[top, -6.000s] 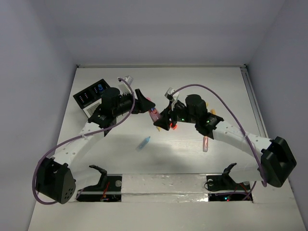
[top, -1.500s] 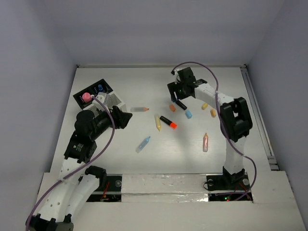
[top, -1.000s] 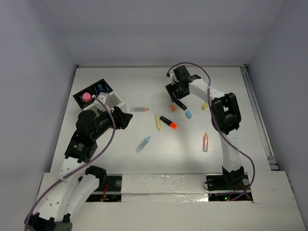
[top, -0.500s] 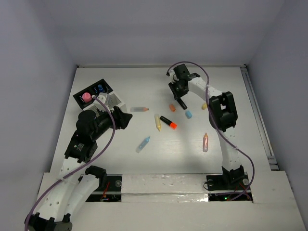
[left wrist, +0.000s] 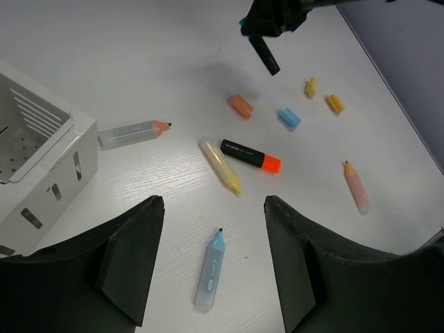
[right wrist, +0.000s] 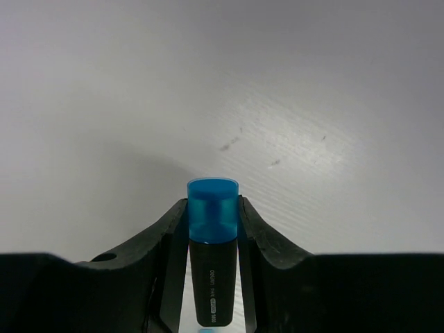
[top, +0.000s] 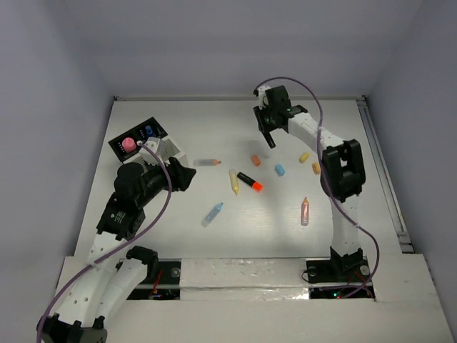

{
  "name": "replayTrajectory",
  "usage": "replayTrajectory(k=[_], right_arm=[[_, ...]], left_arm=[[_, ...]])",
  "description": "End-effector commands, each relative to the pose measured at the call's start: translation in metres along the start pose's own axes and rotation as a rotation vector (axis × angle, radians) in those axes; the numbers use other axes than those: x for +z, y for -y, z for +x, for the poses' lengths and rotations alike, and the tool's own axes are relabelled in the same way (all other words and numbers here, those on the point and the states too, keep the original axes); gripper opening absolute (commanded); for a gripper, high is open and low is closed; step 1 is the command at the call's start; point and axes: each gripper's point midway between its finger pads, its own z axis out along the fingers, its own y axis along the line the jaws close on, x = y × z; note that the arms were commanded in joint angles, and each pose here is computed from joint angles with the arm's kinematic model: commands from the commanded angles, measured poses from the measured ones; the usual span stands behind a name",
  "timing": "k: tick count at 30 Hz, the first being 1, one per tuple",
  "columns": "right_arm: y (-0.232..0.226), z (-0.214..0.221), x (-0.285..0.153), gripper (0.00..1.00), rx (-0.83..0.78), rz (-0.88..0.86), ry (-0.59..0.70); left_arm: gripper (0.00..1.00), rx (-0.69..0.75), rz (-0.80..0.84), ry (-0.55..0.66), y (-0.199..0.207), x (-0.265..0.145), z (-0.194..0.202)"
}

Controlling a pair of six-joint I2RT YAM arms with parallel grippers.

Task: Sort the stationery into containers
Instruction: Pick up the pen from the center of the board, then place the pen in the storage box.

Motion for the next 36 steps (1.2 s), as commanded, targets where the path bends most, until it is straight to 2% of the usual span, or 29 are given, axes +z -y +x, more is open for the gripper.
replayTrajectory(k=[1, 3, 4, 6, 7, 12, 16, 20, 23, 27, 32, 35, 36], right_arm=[[-0.041, -0.131, -0.095, 0.14, 0.045, -0.124, 0.463], [-0.067, -0.146, -0.122, 0.13, 0.106, -0.184, 0.554], [-0.095, -0.168, -0.139, 0.13, 0.1, -0.227, 0.664], [-0.13, -0.175, -0.153, 0.14, 0.117, -0.294, 0.725], [-0.16, -0.188, -0.168, 0.14, 0.109, -0.362, 0.8], [-0.227, -0.216, -0.193, 0.14, 0.232, -0.695, 0.909], [-0.274, -0.223, -0.186, 0.14, 0.291, -0.94, 0.91], [-0.324, -0.224, -0.176, 0.14, 0.248, -1.027, 0.879], [-0.336, -0.224, -0.168, 0.14, 0.23, -1.038, 0.871], [-0.359, -0.203, -0.141, 0.14, 0.213, -1.023, 0.815], [-0.365, -0.188, -0.121, 0.14, 0.205, -0.996, 0.783], [-0.372, -0.179, -0.112, 0.19, 0.203, -0.991, 0.756], [-0.372, -0.177, -0.109, 0.24, 0.203, -0.988, 0.746]], left_arm=[[0.56, 0.026, 0.009, 0.056, 0.004, -0.002, -0.017], [0.56, 0.034, 0.031, 0.078, 0.009, -0.005, -0.023], [0.56, 0.035, 0.03, 0.09, 0.008, -0.006, -0.026], [0.57, 0.05, 0.06, 0.128, 0.015, -0.012, -0.035], [0.58, 0.057, 0.077, 0.144, 0.019, -0.014, -0.039], [0.69, 0.114, 0.148, 0.278, 0.041, -0.042, -0.065], [0.77, 0.141, 0.181, 0.323, 0.05, -0.054, -0.073], [0.82, 0.155, 0.207, 0.336, 0.057, -0.06, -0.075], [0.84, 0.161, 0.201, 0.346, 0.056, -0.061, -0.078], [0.86, 0.163, 0.204, 0.35, 0.058, -0.063, -0.078], [0.88, 0.162, 0.201, 0.351, 0.057, -0.063, -0.078], [0.89, 0.163, 0.201, 0.35, 0.057, -0.063, -0.077], [0.89, 0.161, 0.199, 0.349, 0.057, -0.063, -0.077]])
